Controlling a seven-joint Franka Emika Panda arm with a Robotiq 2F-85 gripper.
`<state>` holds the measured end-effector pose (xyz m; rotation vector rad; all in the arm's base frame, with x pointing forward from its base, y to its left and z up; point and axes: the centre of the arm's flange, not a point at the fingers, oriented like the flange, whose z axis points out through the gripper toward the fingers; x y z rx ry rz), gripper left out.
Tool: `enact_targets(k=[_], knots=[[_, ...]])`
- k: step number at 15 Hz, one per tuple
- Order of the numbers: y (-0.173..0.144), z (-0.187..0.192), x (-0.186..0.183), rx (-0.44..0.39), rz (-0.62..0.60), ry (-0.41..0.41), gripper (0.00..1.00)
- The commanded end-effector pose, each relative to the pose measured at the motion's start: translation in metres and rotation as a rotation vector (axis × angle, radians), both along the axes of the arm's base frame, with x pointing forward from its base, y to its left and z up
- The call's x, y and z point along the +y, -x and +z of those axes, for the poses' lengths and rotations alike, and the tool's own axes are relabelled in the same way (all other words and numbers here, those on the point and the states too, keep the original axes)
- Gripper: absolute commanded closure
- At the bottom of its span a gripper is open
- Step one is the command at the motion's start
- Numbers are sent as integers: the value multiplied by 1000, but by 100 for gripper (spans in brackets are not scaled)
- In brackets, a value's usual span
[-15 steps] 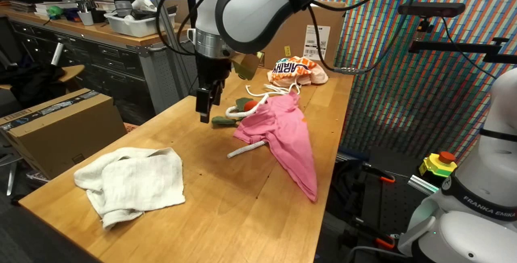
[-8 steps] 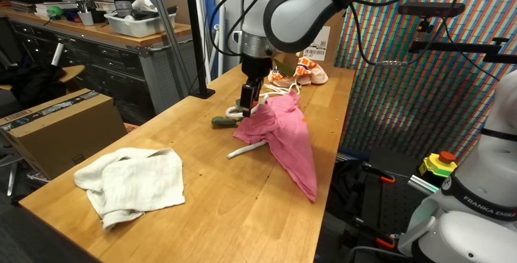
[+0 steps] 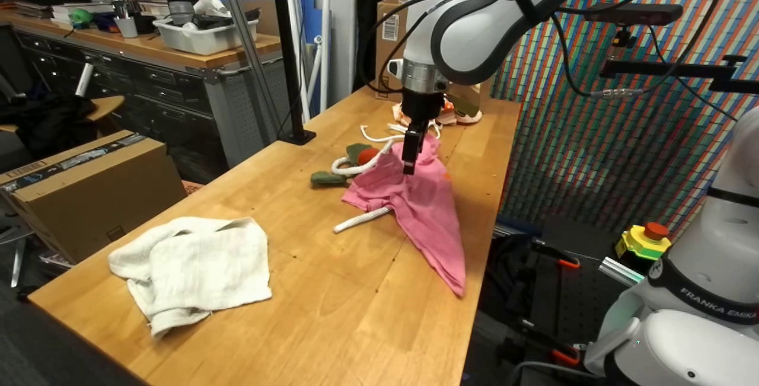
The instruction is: Move the peach shirt to the right, move the white towel and pink shirt to the left, move the radish backwards, move the long white rope to the right
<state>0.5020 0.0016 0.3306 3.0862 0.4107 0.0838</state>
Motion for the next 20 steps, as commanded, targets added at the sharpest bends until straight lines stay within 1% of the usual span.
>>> enact_targets(k=[1,5,7,10,13,15,17,20], knots=[[30,7,-11,-10,-5,-26,0],[44,-6,-13,5,-35,-44,0],[46,-15,-12,28,-40,-65,0],[50,-27,-12,55,-38,-81,0],[53,-34,-11,56,-14,-82,0],[54,-39,-10,59,23,-79,0],[55,-44,-10,69,99,-93,0],[57,-48,-6,72,202,-141,0]])
